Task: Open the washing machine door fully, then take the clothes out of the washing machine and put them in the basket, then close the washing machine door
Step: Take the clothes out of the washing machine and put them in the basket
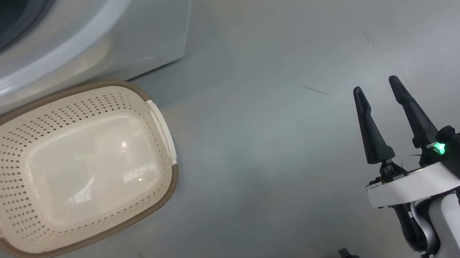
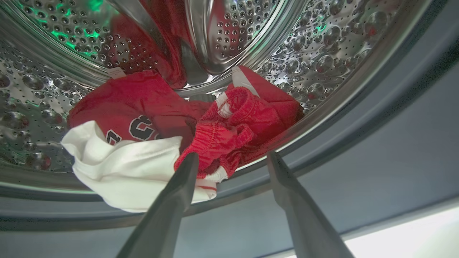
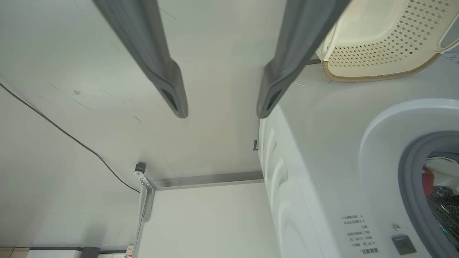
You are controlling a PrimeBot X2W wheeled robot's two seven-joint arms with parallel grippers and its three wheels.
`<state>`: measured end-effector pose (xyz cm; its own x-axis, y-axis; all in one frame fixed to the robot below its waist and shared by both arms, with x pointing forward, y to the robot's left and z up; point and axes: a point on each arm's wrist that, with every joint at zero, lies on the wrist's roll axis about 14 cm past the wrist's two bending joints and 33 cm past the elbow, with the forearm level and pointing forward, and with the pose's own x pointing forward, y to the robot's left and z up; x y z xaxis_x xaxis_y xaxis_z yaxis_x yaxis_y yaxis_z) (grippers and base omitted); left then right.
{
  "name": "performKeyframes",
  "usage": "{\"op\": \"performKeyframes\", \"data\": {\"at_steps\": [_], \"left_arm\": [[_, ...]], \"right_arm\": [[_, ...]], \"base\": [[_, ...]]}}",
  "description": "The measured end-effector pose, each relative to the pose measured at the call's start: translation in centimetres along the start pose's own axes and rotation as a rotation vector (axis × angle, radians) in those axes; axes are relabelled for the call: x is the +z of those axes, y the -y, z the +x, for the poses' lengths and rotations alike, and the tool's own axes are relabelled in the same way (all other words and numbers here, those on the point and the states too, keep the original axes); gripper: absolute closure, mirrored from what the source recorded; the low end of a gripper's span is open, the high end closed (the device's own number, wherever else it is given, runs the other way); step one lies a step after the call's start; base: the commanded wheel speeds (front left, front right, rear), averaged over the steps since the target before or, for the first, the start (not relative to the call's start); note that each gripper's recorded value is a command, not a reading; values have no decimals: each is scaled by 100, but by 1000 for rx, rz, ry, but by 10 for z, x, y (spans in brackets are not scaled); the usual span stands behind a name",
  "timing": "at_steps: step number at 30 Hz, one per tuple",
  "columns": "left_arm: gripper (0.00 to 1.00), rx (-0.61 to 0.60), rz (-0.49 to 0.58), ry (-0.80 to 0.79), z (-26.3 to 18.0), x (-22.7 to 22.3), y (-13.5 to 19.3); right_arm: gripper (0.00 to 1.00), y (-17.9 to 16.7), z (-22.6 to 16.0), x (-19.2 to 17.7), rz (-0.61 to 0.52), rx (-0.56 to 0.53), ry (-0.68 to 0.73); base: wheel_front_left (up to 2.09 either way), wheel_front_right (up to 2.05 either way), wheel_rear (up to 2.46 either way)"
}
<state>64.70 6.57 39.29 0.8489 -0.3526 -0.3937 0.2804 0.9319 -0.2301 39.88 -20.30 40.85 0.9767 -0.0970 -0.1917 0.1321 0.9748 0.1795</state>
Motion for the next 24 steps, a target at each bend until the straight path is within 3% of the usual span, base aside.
{"op": "performKeyframes", "data": {"at_steps": [13, 24], "left_arm": [[0, -5, 25, -72, 54, -1, -6], [0, 33, -6, -209, 75, -32, -22]], "right_arm": [[0, 21, 0, -17, 2, -74, -58], [0, 33, 4, -25, -4, -114, -80]], "base": [[0, 0, 0], [0, 0, 0]]}}
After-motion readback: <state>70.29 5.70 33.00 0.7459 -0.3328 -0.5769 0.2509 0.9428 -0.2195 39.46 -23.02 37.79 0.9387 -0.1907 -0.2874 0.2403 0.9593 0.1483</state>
